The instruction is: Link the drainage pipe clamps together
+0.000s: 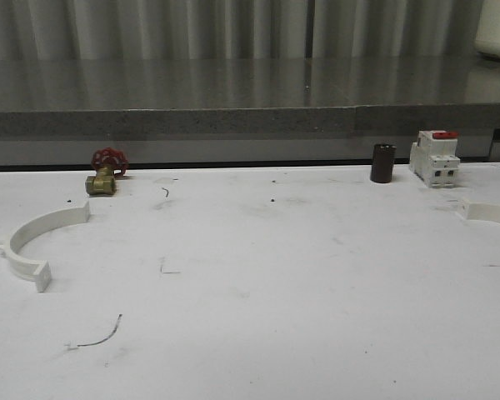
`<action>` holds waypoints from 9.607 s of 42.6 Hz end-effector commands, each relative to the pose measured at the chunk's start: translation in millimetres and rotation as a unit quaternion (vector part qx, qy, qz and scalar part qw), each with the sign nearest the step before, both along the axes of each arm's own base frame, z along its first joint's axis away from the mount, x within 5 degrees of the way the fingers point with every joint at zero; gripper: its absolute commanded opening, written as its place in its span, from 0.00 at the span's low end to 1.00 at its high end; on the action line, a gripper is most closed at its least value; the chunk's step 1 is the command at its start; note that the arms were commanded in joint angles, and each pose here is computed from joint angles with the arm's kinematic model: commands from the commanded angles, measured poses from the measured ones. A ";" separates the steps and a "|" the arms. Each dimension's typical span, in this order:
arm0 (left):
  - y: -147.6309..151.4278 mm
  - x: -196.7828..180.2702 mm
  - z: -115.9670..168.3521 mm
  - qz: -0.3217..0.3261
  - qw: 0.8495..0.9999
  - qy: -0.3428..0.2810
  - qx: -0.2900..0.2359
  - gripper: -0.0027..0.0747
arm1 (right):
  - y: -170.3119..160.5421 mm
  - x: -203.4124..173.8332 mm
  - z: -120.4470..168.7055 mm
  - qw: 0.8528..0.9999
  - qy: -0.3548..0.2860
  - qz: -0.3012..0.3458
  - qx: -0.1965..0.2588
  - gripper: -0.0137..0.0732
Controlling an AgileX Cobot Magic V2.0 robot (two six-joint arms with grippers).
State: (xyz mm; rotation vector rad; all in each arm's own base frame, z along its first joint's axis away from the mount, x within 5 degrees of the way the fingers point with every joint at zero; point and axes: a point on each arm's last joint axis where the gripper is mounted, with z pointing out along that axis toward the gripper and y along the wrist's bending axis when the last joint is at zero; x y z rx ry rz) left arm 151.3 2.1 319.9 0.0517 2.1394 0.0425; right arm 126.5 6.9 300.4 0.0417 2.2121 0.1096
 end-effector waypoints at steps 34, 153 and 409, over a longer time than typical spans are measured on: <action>-56.1 170.3 -60.5 -0.080 0.966 0.245 -0.001 0.59 | -0.7 4.8 12.8 0.999 -0.039 -0.002 -0.003 0.68; -301.4 220.9 -117.7 -0.068 0.940 0.326 -0.069 0.08 | -0.7 4.8 12.8 0.999 -0.039 -0.002 -0.003 0.68; -77.0 -38.1 10.8 -0.289 0.957 -0.024 -0.027 0.44 | 56.5 172.6 25.7 0.974 0.225 0.030 -0.015 0.34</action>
